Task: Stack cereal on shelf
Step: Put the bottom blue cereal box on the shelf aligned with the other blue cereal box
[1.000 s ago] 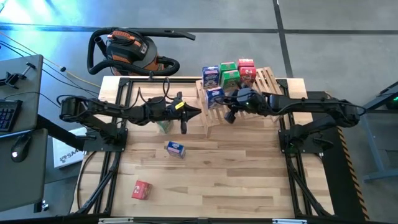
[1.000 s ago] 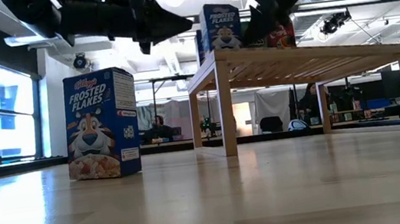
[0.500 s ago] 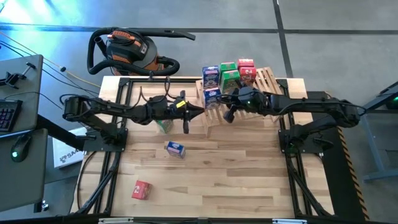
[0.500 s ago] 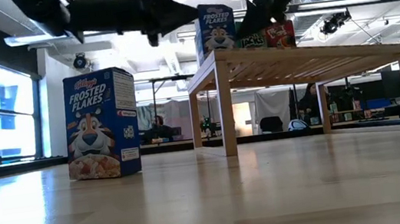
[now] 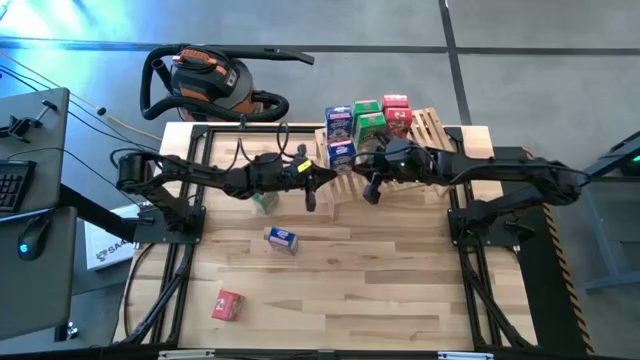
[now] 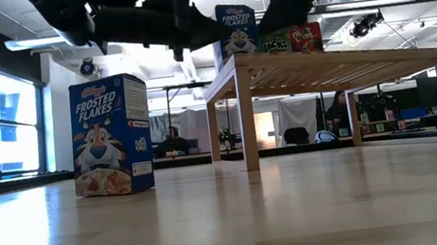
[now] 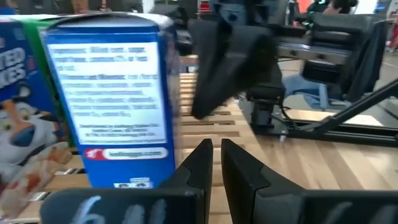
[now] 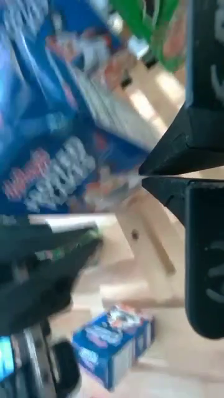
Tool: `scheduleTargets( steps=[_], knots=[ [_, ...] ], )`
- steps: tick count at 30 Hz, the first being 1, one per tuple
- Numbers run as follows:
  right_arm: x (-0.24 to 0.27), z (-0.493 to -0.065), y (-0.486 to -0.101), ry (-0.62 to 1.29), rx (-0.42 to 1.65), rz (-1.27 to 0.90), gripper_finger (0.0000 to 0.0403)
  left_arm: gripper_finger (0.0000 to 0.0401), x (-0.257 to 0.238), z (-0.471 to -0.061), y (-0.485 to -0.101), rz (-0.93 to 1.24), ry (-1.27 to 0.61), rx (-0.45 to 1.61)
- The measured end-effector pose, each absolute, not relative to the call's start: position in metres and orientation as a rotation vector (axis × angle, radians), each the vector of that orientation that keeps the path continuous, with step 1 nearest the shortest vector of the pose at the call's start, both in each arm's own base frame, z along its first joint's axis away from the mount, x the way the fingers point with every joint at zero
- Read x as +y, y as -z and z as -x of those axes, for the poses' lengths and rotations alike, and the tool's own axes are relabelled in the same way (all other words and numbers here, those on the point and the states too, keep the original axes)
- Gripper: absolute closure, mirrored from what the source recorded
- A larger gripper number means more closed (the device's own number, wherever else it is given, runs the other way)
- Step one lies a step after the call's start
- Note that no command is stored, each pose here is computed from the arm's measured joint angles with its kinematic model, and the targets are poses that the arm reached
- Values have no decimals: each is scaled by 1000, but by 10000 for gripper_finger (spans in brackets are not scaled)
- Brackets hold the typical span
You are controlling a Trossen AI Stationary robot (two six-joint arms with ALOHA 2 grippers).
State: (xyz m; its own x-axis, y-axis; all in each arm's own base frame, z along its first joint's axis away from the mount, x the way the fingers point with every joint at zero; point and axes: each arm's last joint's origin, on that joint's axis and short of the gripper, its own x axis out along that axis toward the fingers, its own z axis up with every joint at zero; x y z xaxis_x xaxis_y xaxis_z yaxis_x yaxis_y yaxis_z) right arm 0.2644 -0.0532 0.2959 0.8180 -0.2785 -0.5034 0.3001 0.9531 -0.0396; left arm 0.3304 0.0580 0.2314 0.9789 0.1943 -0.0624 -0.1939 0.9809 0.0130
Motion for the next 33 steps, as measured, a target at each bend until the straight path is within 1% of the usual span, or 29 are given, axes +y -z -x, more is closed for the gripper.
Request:
scheduleTargets(
  steps=[10,15,18,25,33],
  knots=[
    [-54,-287,-282,328,500,-51,400,378,77,-328,-228,26,-265,75],
    [-58,-296,-268,407,545,-35,400,378,83,-328,-224,41,-294,87],
    [-59,-300,-263,423,554,-31,401,378,83,-329,-223,41,-295,85],
    [-61,-300,-262,493,546,-27,401,378,83,-329,-220,43,-296,105],
    [-61,-302,-264,494,522,-23,401,378,88,-330,-214,33,-362,125]
  ],
)
